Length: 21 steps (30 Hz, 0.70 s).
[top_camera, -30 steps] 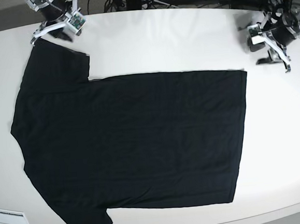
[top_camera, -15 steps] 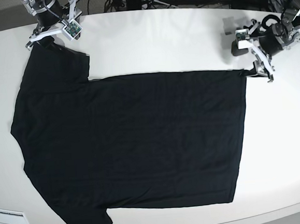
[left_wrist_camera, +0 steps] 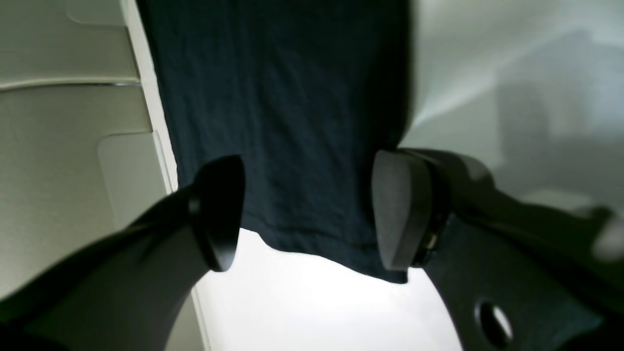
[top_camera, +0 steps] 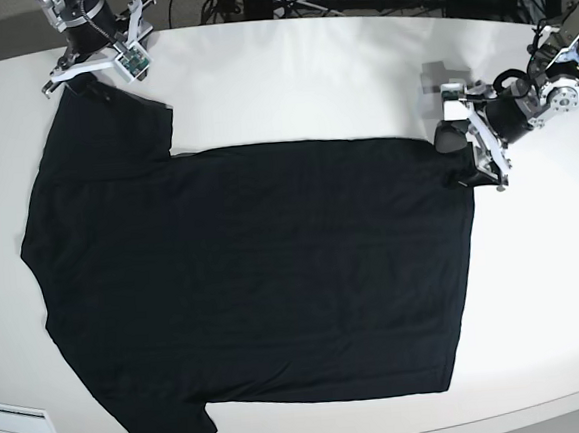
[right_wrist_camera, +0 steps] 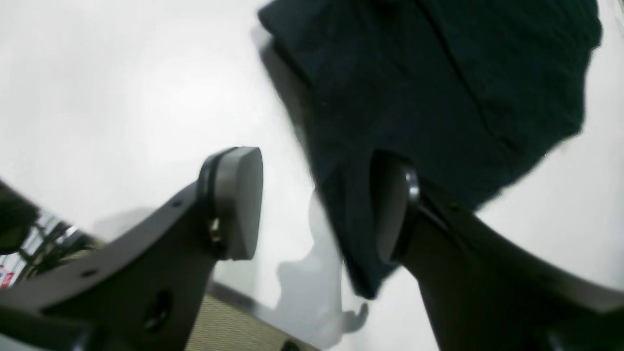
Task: Fold the T-shirt properly
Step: 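Reach both grippers to the shirt's shoulder corners and grasp them, then lift the shoulder corners with both grippers and pull the shirt flat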
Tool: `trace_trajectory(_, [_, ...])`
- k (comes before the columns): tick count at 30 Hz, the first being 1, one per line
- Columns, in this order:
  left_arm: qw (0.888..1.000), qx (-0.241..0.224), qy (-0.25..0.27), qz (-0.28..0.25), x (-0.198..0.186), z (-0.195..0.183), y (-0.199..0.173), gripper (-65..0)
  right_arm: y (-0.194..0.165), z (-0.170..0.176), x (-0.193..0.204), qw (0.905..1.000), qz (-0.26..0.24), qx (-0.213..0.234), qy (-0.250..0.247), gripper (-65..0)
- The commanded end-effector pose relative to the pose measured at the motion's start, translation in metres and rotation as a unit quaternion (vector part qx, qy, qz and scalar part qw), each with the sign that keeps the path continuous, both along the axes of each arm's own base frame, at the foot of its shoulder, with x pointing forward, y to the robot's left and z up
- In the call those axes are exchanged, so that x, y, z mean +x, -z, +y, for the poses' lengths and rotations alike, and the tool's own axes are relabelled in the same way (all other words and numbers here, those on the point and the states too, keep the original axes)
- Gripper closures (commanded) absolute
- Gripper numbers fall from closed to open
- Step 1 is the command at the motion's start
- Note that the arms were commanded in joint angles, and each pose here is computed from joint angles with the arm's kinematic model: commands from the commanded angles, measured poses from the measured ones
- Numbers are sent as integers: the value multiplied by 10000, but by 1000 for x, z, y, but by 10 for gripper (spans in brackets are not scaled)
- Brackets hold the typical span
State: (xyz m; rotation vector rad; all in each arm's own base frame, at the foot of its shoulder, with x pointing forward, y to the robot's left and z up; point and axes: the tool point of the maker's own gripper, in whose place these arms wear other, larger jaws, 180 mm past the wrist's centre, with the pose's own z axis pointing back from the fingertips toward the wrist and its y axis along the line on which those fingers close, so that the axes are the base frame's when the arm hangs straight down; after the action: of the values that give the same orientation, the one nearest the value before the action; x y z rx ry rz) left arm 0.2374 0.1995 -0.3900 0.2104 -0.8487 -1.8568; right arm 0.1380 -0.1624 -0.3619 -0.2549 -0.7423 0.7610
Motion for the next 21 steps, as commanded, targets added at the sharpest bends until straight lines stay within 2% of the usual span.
trace_trajectory(1, [9961, 672, -34, 579, -21, 24, 26, -434, -8, -5, 5, 9998, -166, -69, 5, -373])
trace_trajectory(4, [9967, 500, -142, 621, -18, 18, 26, -430, -11, -16, 9, 9996, -230, -134, 107, -373])
trace_trajectory(6, [9968, 474, -140, 627, -18, 15, 26, -425, -11, -17, 10, 9998, -166, -24, 128, -373])
trace_trajectory(7, [9969, 466, -142, 624, -18, 15, 26, -402, -10, -15, 11, 9999, -131, 43, 86, -373])
trace_trajectory(8, [9969, 462, -142, 623, -18, 15, 26, -346, -10, -14, 12, 9999, -97, 99, 51, -373])
trace_trajectory(11, [9964, 492, -250, 648, -18, 17, 27, -58, -7, -14, 14, 9999, -92, 106, 22, -373])
trace_trajectory(12, [9960, 489, -350, 665, -17, 19, 28, 0, -4, -15, 14, 9999, -62, 101, 8, -373])
trace_trajectory(16, [9952, 510, -481, 682, -16, 22, 28, 0, 25, -20, 13, 9992, 330, 224, 17, -373])
trace_trajectory(21, [9954, 500, -482, 667, -15, 22, 28, 0, 48, -35, 15, 9983, 564, 109, 131, -372])
